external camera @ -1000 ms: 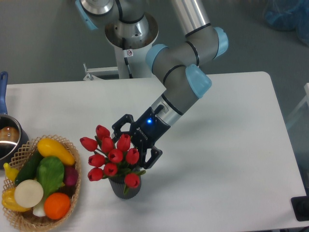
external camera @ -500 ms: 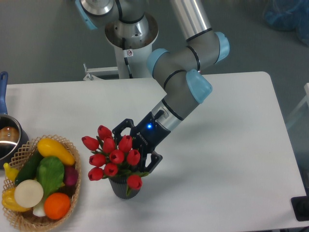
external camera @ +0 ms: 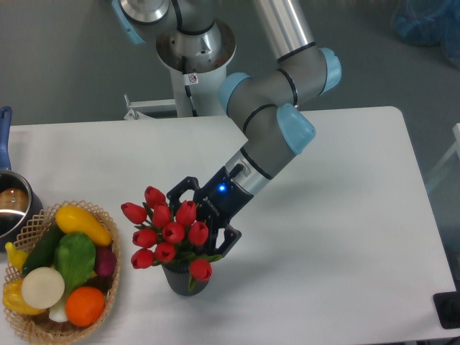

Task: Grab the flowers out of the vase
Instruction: 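Close the gripper on the bundle of tulip stems, then lift the gripped tulips straight up out of the dark vase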

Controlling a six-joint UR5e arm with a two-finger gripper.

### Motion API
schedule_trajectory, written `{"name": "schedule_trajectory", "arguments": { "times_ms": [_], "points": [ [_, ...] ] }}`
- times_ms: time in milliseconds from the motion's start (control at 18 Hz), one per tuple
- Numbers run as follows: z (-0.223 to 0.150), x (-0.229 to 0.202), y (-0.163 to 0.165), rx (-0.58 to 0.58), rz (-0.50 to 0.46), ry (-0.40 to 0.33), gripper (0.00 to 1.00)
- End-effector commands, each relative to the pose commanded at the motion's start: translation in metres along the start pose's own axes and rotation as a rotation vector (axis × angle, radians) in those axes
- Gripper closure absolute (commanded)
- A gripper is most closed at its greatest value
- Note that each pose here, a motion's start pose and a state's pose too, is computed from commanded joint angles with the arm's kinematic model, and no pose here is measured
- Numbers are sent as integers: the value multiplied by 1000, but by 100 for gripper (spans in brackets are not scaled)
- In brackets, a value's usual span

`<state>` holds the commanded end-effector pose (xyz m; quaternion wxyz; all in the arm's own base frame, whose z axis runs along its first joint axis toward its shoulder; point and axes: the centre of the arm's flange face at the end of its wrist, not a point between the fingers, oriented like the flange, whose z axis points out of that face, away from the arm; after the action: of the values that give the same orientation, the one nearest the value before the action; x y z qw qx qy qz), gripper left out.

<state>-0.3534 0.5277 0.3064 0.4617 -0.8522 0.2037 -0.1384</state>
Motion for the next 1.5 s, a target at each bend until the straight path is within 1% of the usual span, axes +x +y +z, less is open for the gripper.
{"name": "schedule_trajectory", "arguments": {
  "times_ms": [56,167,222,333,389,500,556,611,722,833,1056,1500],
  "points": [
    [3,2,-1,0,3,6,0],
    [5,3,-3,1,7,9,5],
    [5,2,-4,6,7,10,13],
    [6,2,-4,11,7,12,25],
    [5,3,-5,12,9,11,31],
    [4,2,-5,16,8,11,37],
    [5,3,-5,22,6,14,43],
    [4,2,-4,23,6,13,46],
    [1,1,-4,30,4,9,60],
    [0,1,-4,34,4,9,63],
    [-2,0,-2,37,-4,6,63],
    [-23,-5,0,90,-27,-14,63]
  ]
}}
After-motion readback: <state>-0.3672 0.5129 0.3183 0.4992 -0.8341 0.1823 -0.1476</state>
